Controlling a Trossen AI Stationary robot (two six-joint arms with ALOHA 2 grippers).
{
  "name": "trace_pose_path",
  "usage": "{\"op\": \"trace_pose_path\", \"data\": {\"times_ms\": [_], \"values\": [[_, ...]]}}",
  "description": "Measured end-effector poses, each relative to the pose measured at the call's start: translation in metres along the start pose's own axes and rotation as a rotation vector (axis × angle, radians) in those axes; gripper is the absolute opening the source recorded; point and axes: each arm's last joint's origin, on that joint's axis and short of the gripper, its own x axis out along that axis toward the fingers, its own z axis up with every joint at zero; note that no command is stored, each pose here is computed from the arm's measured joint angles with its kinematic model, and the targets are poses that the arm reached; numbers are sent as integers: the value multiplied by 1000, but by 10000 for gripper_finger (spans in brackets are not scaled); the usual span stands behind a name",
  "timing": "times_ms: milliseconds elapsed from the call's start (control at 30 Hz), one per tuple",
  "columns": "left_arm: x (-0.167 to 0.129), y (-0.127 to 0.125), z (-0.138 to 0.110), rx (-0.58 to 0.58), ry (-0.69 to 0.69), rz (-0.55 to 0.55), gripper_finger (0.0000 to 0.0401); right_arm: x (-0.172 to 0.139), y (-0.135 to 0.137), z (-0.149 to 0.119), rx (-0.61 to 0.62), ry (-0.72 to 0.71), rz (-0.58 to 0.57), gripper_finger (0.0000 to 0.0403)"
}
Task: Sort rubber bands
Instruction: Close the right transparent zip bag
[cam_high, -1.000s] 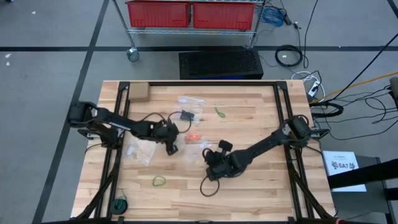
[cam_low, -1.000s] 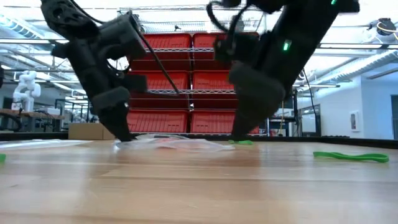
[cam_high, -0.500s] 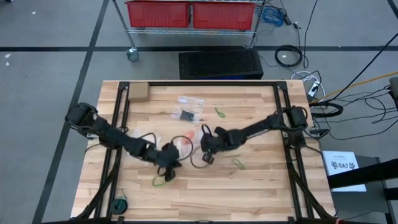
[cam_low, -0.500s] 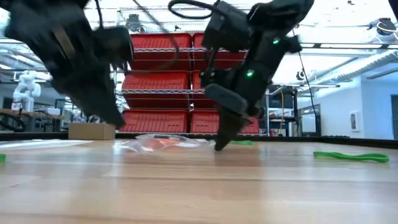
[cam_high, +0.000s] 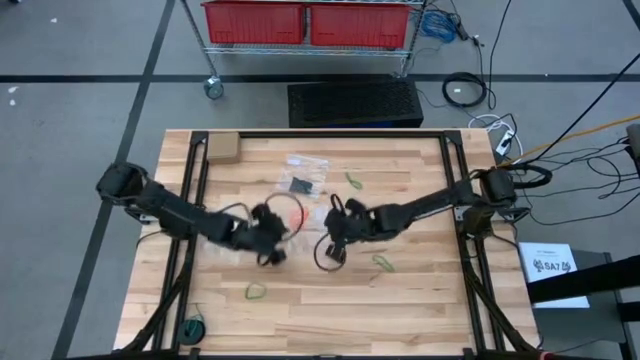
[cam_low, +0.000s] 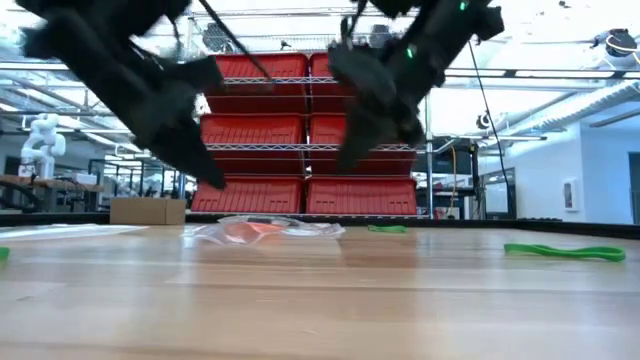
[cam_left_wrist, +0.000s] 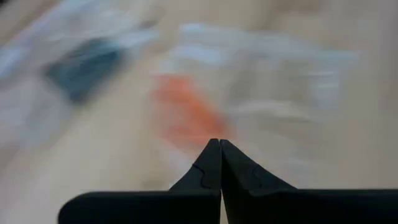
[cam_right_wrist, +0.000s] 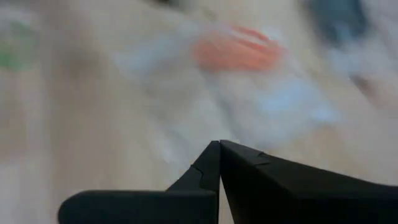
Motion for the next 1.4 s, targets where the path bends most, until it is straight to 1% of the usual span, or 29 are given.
{"op": "trace_pose_path", "data": {"times_ms": [67, 100, 200, 333, 400, 500, 567, 633, 733, 833, 967, 1067, 1167, 1267, 1333, 1400], "values": [[10, 19, 4, -10, 39, 73, 0, 8, 21, -5, 7, -68, 82, 0], [14, 26, 6, -14, 57, 80, 0, 16, 30, -10, 7, -87, 111, 0], [23, 40, 16, -34, 58, 20, 0, 39, 47, -29, 27, -98, 159, 0], [32, 48, 26, -30, 17, -81, 0, 63, 44, -47, 110, -51, 89, 0], [39, 49, 25, -27, 38, -123, 0, 64, 45, -48, 129, -52, 89, 0], [53, 51, 17, -28, 95, -119, 0, 61, 43, -49, 122, -32, 73, 0], [61, 51, 9, -44, 140, -105, 0, 58, 40, -48, 113, -3, 44, 0], [68, 49, 5, -76, 158, -107, 0, 56, 34, -49, 115, 33, -4, 0], [72, 42, 0, -120, 175, -115, 0, 52, 25, -49, 109, 79, -61, 0], [68, 29, -1, -160, 160, -160, 0, 48, 18, -47, 84, 100, -107, 0], [60, 9, -1, -231, 122, -241, 0, 31, 8, -48, 42, 179, -185, 0], [52, -10, -2, -241, 85, -331, 0, 7, 7, -48, 7, 233, -204, 0], [44, -24, 0, -228, 32, -398, 0, -27, 12, -45, -19, 264, -145, 0], [39, -31, 1, -224, -9, -413, 0, -58, 18, -38, -45, 221, -65, 0], [37, -32, 1, -219, -28, -397, 0, -72, 20, -32, -43, 159, -10, 0], [35, -29, 2, -199, -41, -341, 0, -75, 18, -28, -26, 108, 24, 0]]}}
